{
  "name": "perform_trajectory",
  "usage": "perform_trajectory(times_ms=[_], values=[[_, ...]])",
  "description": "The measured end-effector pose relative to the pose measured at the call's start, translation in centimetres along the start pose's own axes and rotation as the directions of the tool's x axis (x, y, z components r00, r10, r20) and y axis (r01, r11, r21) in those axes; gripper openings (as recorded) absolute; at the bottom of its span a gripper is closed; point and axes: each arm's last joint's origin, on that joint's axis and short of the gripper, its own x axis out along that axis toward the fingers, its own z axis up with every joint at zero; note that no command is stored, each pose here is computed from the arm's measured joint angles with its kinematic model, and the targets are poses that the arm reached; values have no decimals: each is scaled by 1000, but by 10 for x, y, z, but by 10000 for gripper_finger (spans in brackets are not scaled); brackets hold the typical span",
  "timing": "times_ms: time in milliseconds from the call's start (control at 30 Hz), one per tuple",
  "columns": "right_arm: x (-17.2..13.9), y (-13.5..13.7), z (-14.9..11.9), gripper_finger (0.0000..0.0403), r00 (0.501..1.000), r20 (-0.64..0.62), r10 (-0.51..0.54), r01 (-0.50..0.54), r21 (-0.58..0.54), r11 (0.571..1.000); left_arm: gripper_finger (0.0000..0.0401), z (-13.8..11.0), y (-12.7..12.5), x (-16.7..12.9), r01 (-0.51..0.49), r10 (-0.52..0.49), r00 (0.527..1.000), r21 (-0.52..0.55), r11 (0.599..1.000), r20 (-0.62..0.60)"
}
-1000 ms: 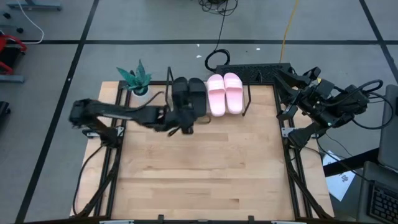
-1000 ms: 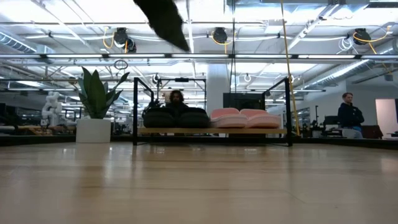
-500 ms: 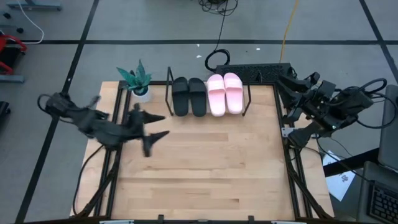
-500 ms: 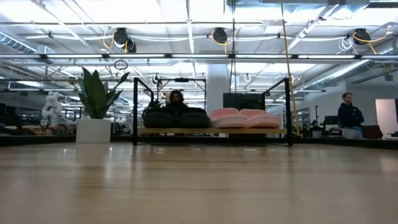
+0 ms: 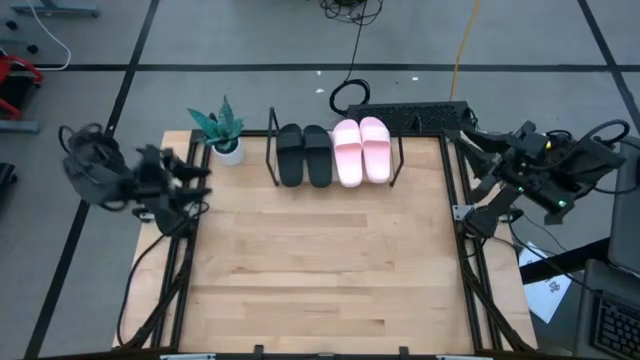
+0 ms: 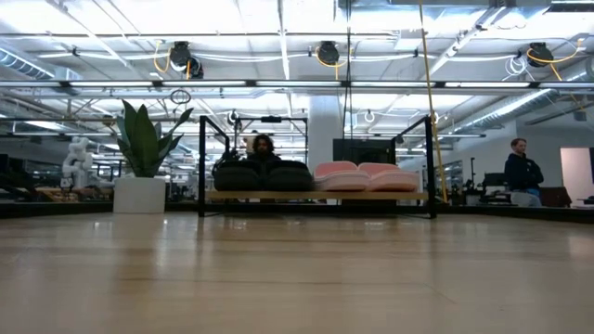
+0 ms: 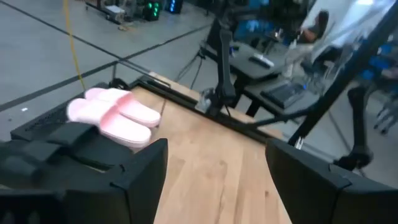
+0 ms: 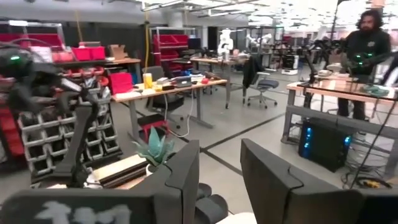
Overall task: Pick and place slides into the shelf
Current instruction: Return to Home Position
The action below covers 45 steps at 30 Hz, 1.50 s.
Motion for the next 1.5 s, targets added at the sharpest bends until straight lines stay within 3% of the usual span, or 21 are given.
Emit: perform_trajectory(times_ms=[133, 300, 567, 867, 1200, 1500], values=[[-2, -17, 4, 110, 1000, -2, 24, -24, 14, 1000, 273, 7, 30, -23, 16, -14, 999, -42, 999, 36], [-2, -36, 1, 110, 999, -2, 34, -34, 32, 999, 273, 4, 67, -43, -4, 4, 1000, -14, 1000, 20], [-2, -52, -47, 110, 994, 54, 98, -102, 94, 990, 273, -8, 117, -73, -110, 118, 990, -97, 989, 82], [-2, -50, -108, 110, 991, 69, 115, -127, 208, 970, 273, -64, 106, -37, -218, 221, 975, -102, 971, 16], [-2, -64, -112, 110, 973, 174, 150, -188, 226, 956, 273, -126, 94, 13, -126, 139, 984, -120, 985, 109], [-4, -47, -149, 110, 951, 219, 219, -265, 209, 942, 273, -168, 90, 41, 6, 25, 979, -151, 989, 202]])
